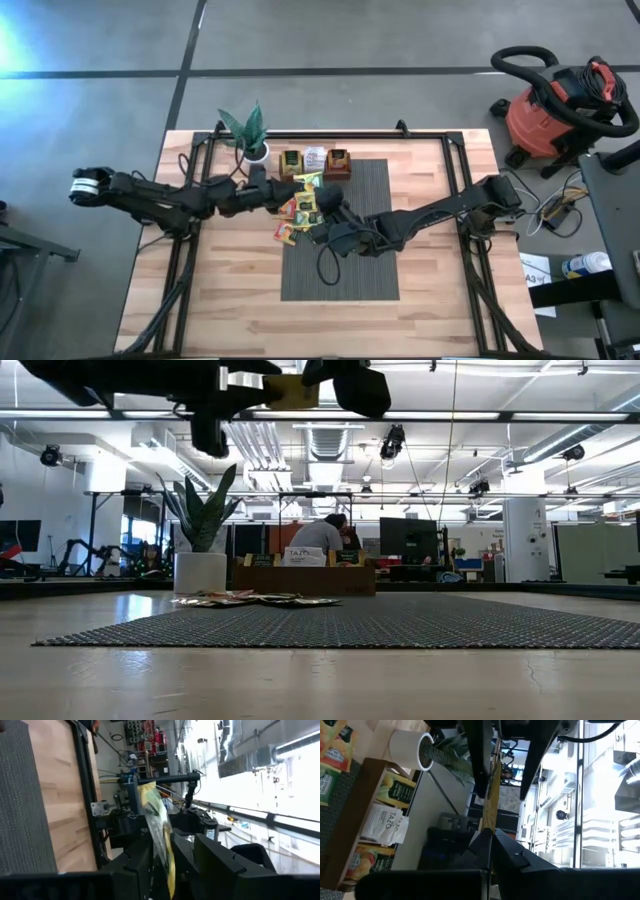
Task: Pick & Place Tea
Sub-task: Put the yellow tea bag into the left compartment of the wooden organizer
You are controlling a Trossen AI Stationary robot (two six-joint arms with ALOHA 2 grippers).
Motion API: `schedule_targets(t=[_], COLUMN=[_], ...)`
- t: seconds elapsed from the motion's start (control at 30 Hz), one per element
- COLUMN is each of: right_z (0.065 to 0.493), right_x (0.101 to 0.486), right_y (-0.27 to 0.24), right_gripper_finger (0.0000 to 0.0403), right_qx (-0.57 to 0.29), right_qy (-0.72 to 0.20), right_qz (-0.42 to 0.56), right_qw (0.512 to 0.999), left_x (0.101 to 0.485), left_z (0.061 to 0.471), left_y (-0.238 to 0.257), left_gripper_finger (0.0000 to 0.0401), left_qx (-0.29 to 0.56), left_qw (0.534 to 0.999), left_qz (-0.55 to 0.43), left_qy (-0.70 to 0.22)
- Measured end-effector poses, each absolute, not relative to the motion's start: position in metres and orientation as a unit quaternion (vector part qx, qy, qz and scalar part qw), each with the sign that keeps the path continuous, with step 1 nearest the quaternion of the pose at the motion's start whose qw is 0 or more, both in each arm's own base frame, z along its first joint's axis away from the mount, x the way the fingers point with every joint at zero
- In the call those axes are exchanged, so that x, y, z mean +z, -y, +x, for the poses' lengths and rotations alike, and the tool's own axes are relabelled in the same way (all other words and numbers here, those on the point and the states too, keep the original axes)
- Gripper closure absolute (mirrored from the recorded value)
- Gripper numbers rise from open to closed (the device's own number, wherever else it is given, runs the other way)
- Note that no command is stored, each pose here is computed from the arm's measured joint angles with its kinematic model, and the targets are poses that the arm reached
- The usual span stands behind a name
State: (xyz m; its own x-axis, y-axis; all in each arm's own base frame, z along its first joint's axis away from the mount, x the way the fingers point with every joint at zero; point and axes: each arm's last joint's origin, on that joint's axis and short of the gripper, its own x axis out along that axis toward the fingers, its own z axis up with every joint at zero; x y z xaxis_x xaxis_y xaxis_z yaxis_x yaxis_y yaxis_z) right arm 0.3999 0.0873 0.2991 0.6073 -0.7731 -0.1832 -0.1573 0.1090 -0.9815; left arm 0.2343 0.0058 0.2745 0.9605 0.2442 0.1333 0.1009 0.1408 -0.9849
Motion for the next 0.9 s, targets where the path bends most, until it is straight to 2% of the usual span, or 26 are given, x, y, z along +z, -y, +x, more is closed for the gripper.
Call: schedule_targets(t=[0.2, 0.57, 0.9], right_z=[0.3997, 0.3996, 0.3997], right_x=[0.2990, 0.2987, 0.2983], right_y=[-0.0872, -0.0872, -0.0868], right_gripper_finger=[0.0394, 0.0394, 0.0394], right_qx=[-0.242, -0.245, -0.314], right_qy=[-0.375, -0.373, -0.315], right_qz=[-0.623, -0.618, -0.471], right_qw=[0.643, 0.648, 0.762], left_x=[0.2785, 0.2734, 0.2704], left_z=[0.2366, 0.2365, 0.2364], left_y=[-0.0065, -0.0070, -0.0130], left_gripper_finger=[0.0283, 0.0390, 0.0400], left_qx=[0.049, 0.062, 0.087], left_qw=[0.756, 0.761, 0.782], left_qz=[-0.640, -0.637, -0.609], left_qy=[0.127, 0.108, 0.102])
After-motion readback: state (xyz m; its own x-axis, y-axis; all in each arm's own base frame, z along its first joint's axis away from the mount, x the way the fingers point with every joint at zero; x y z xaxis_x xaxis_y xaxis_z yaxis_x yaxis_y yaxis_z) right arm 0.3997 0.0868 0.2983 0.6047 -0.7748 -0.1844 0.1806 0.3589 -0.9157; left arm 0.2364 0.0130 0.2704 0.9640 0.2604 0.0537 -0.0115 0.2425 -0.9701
